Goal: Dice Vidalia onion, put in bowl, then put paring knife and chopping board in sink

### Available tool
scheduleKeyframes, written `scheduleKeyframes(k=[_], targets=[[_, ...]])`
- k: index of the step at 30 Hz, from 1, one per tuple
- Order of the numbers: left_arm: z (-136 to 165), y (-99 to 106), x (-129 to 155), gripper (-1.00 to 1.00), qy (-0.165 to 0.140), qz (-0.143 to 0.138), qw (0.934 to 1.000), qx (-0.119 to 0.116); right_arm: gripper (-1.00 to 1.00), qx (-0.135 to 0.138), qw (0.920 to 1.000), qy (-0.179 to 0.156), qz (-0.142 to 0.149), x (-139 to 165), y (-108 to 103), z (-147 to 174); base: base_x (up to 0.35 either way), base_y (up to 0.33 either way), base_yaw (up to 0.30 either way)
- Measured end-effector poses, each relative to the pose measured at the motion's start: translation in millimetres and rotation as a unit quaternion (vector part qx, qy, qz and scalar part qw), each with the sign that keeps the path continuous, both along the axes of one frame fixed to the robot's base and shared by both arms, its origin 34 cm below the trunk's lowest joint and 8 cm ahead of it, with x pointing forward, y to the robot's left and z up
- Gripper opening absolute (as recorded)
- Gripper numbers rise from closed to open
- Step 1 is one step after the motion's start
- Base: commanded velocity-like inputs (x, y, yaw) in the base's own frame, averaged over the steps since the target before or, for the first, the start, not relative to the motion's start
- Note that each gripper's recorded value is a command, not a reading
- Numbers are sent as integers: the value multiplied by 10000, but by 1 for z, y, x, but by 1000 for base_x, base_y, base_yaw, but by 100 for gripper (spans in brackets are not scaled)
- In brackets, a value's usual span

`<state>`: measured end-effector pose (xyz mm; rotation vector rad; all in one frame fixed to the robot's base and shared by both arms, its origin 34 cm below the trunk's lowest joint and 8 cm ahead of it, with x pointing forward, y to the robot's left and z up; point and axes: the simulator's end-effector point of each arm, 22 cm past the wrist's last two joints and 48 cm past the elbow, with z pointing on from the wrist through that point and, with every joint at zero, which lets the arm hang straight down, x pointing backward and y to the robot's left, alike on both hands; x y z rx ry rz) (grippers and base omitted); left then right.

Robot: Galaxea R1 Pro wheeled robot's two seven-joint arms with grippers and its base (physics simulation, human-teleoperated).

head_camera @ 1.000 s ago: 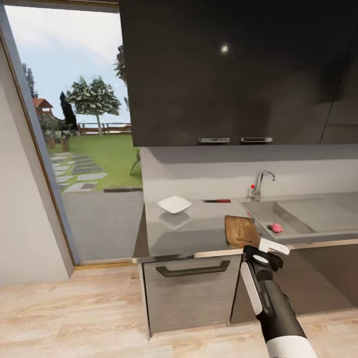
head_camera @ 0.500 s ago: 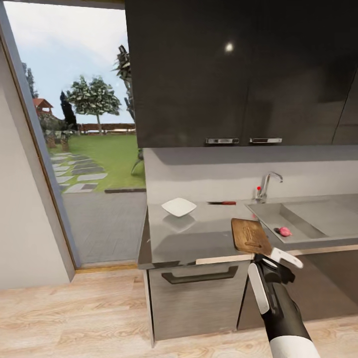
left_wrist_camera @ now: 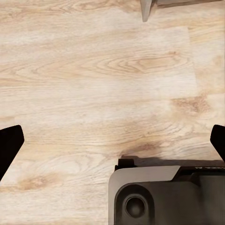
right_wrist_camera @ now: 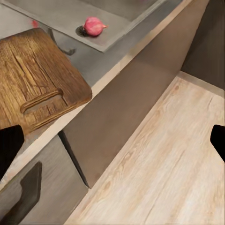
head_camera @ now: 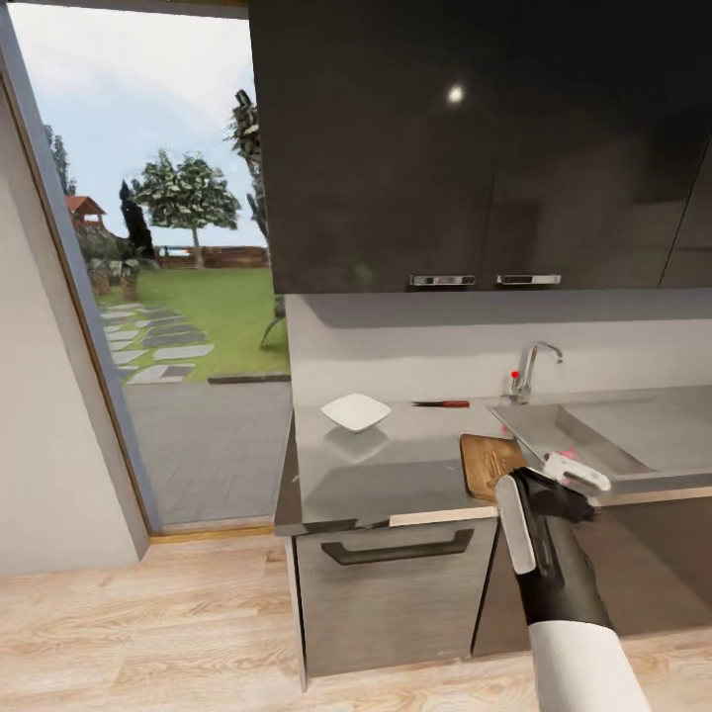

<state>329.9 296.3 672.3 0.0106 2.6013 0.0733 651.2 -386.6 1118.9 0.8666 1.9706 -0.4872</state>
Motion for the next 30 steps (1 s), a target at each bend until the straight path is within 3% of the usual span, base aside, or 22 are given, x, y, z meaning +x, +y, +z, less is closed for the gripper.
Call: scheduleKeyframes(k=[7, 9, 10, 12, 20, 30], targets=[[0, 0, 0, 100, 5, 0, 10000, -3, 100, 275, 9995, -153, 37, 28, 17, 50, 0, 0, 0], [0, 0, 0, 100, 6, 1, 10000, 1, 100, 529, 9984, -68, 174, 42, 33, 53, 0, 0, 0], [0, 0, 0, 100, 7, 0, 10000, 0, 100, 843, 9961, 95, 238, 52, 47, 47, 0, 0, 0], [0, 0, 0, 100, 6, -1, 10000, -1, 100, 962, 9951, 190, 153, 51, 50, 43, 0, 0, 0], [0, 0, 0, 100, 0, -1, 10000, -1, 100, 1154, 9918, 134, -525, 38, 39, 39, 44, 0, 0], [0, 0, -1, 100, 3, -4, 10000, 5, 100, 1137, 9908, 253, -695, 30, 41, 35, 246, 3, 0]])
